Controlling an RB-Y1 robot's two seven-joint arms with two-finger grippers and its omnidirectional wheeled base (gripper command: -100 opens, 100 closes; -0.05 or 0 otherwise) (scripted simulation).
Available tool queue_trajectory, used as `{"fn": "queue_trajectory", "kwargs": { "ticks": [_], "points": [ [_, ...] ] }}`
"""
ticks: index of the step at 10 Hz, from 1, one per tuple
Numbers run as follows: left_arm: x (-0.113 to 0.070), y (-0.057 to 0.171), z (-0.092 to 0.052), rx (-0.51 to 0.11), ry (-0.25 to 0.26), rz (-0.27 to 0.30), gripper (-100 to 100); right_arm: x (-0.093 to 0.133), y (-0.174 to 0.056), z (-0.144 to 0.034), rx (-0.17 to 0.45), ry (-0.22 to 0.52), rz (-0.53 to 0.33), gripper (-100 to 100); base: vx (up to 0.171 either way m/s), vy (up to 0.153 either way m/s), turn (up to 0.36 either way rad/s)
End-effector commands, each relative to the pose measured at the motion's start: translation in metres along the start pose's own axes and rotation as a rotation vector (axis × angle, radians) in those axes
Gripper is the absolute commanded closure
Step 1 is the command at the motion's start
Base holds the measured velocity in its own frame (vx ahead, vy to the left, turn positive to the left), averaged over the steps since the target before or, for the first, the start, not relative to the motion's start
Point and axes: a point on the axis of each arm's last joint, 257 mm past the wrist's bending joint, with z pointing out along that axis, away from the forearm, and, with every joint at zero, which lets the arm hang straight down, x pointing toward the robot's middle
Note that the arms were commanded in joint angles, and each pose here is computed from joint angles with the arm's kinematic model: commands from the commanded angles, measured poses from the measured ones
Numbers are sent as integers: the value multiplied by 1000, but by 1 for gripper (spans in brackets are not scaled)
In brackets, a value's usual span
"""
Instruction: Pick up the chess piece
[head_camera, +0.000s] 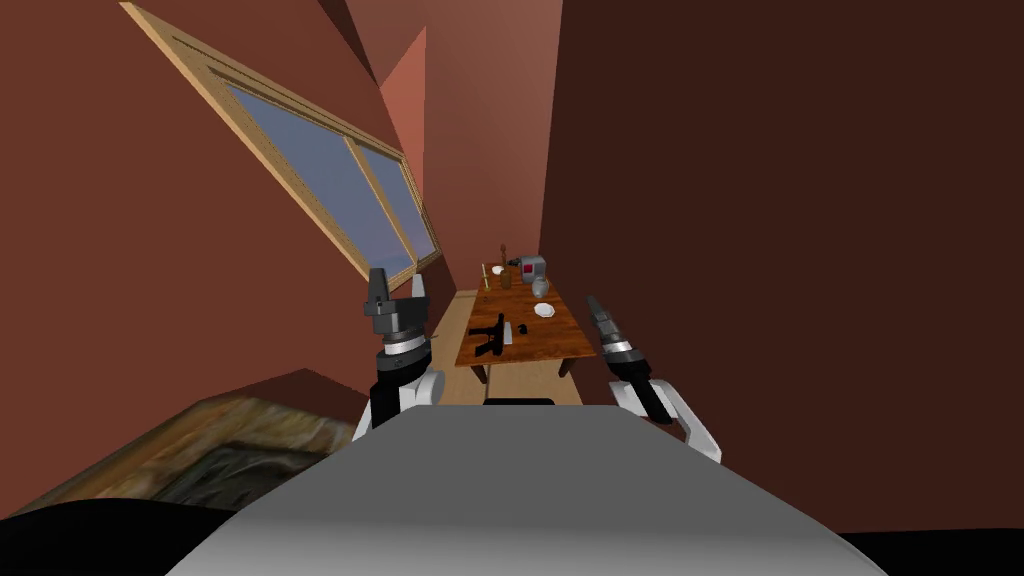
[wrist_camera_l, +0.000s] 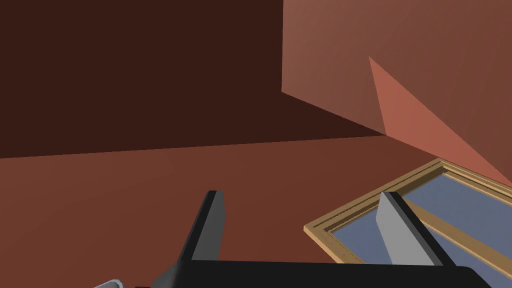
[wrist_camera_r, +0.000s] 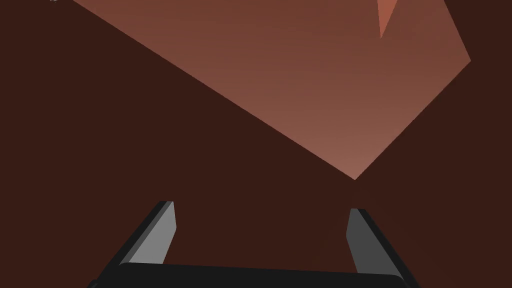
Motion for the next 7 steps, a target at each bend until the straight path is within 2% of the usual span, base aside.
{"fn": "queue_trajectory", "kwargs": {
  "ticks": [1,2,5,6,7],
  "points": [
    [0,0,0,0,0,0,0,13,-24,-11,50,56,-60,-100,-13,-93,198],
    [0,0,0,0,0,0,0,19,-40,-16,79,91,-102,-100,-32,-114,405],
    [0,0,0,0,0,0,0,32,-70,-30,140,152,-168,-100,-17,-73,170],
    [0,0,0,0,0,0,0,37,-87,-38,172,194,-221,-100,-15,-48,320],
    [0,0,0,0,0,0,0,39,-95,-42,188,202,-221,-100,-14,-51,152]
  ]
}}
